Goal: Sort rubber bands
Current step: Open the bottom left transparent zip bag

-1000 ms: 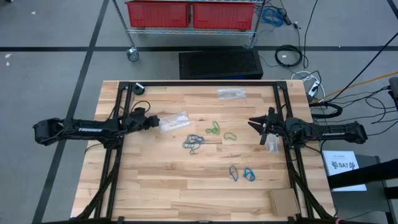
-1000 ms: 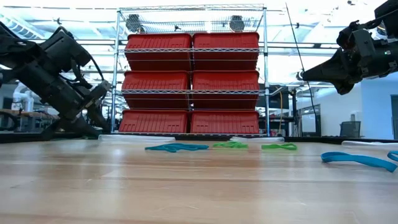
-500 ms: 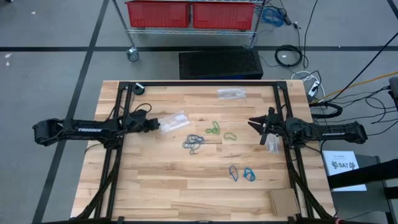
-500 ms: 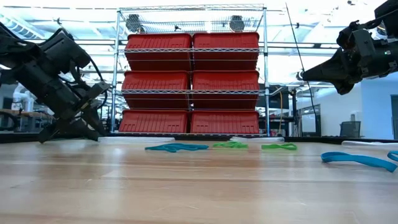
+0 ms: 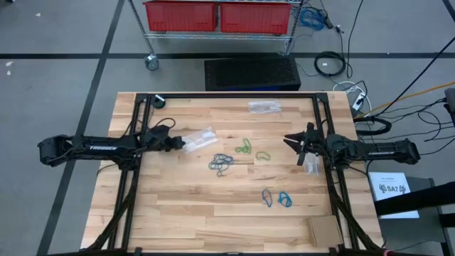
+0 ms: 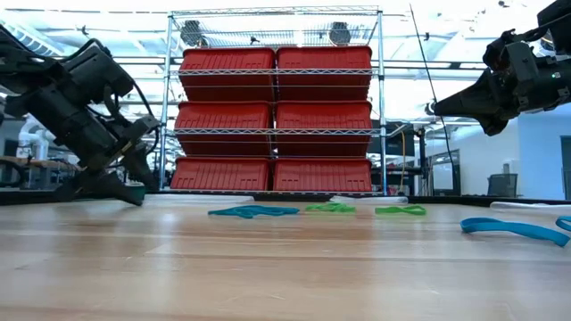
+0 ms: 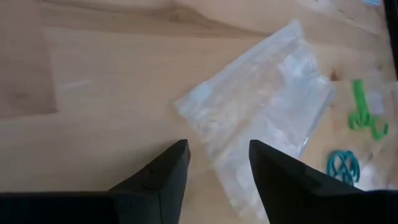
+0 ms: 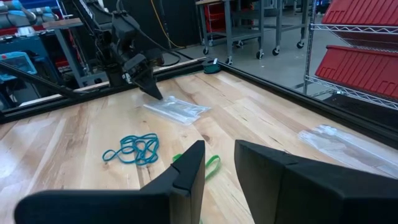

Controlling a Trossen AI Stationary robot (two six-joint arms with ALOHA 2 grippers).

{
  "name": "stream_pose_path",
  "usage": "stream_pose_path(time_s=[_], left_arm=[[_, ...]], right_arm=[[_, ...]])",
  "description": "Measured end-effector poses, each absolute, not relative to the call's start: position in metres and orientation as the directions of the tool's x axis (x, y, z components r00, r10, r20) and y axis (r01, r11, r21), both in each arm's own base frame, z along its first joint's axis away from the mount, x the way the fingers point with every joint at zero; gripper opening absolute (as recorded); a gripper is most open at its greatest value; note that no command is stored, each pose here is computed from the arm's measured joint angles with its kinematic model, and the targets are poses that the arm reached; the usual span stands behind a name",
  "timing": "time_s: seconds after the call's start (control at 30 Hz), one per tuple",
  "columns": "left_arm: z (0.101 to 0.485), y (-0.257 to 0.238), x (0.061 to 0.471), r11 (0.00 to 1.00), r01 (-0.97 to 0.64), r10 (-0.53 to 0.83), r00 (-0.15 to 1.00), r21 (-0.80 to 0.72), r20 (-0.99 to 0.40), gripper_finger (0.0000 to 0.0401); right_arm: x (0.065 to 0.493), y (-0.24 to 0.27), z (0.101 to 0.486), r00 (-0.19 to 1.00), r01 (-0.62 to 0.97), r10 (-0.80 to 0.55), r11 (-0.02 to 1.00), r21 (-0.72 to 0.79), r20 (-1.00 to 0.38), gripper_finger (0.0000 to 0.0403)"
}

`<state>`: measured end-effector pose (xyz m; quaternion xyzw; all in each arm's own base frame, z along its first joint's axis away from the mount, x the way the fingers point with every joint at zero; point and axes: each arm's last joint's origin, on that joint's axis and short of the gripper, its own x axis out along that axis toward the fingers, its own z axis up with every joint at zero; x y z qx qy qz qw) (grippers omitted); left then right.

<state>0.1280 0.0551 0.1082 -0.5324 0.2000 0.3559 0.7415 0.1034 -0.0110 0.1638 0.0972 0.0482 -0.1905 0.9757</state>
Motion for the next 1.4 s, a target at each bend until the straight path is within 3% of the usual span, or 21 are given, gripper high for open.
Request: stream_pose_path(time_s=[0.43,0.93,1.4], left_arm=[[0.106,0.067,0.125,0.127,-0.759,0.395,0.629,-0.638,-0.670,0.0180],[0.092,0.074,0.136,0.137,-0.734,0.307,0.670,-0.666,-0.676,0.0180],[0.091,0.065,0.141,0.205,-0.718,0.234,0.696,-0.665,-0.679,0.0171]], right_arm=[[0.103,-0.011,0.164,0.923,0.381,-0.362,0.909,0.171,-0.131,0.0082],[0.103,-0.011,0.164,0.923,0.381,-0.363,0.908,0.171,-0.131,0.0082],[0.103,-0.011,0.164,0.923,0.381,-0.362,0.909,0.172,-0.131,0.0082]])
